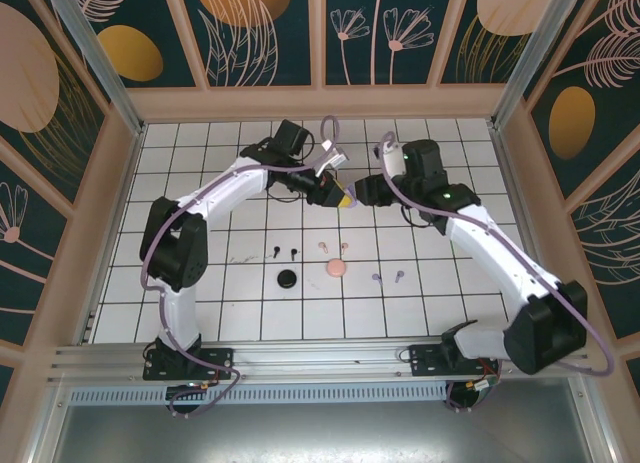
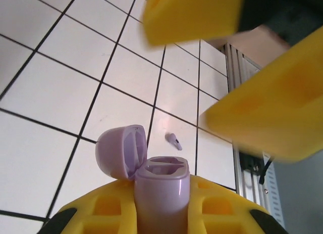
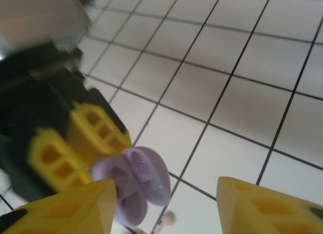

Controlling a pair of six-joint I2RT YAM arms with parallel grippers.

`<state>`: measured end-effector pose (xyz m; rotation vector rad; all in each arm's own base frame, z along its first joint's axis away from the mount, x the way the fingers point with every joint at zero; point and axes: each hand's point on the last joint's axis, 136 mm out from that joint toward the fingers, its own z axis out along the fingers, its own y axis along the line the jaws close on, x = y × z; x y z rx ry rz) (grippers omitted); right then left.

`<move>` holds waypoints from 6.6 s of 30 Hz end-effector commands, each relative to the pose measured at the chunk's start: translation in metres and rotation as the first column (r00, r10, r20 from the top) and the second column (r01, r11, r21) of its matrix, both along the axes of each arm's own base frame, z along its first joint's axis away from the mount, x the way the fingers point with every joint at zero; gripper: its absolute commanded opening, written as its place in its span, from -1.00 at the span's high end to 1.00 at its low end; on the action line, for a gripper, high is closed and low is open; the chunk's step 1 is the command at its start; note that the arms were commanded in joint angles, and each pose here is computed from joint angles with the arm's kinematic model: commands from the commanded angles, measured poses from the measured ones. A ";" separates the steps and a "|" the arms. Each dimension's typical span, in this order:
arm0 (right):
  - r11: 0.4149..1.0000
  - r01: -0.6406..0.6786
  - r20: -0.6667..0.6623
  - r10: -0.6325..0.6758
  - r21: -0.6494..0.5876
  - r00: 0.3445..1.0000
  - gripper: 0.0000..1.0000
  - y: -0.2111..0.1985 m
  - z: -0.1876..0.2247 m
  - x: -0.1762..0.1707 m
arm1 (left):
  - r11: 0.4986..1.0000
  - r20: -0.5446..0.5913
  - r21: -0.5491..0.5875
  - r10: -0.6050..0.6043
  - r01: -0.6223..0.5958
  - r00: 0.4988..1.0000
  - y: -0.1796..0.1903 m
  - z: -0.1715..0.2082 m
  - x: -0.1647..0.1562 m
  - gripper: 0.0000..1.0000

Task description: Insert the wireless bluetooth earbuds into the charging case

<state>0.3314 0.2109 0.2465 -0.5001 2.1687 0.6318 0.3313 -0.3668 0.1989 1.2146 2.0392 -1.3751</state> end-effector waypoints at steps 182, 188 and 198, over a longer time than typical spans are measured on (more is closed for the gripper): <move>0.761 -0.187 0.431 -0.133 0.621 0.892 0.66 0.039 0.198 -0.078 | 0.673 0.587 -0.736 0.688 -0.073 0.426 0.025 0.173 -0.042 1.00; 0.777 -0.178 0.423 -0.123 0.604 0.897 0.67 0.046 0.194 -0.070 | 0.674 0.589 -0.735 0.686 -0.069 0.428 0.025 0.174 -0.043 1.00; 0.808 -0.129 0.385 -0.128 0.576 0.914 0.69 0.052 0.168 -0.055 | 0.677 0.595 -0.733 0.684 -0.063 0.422 0.025 0.179 -0.045 1.00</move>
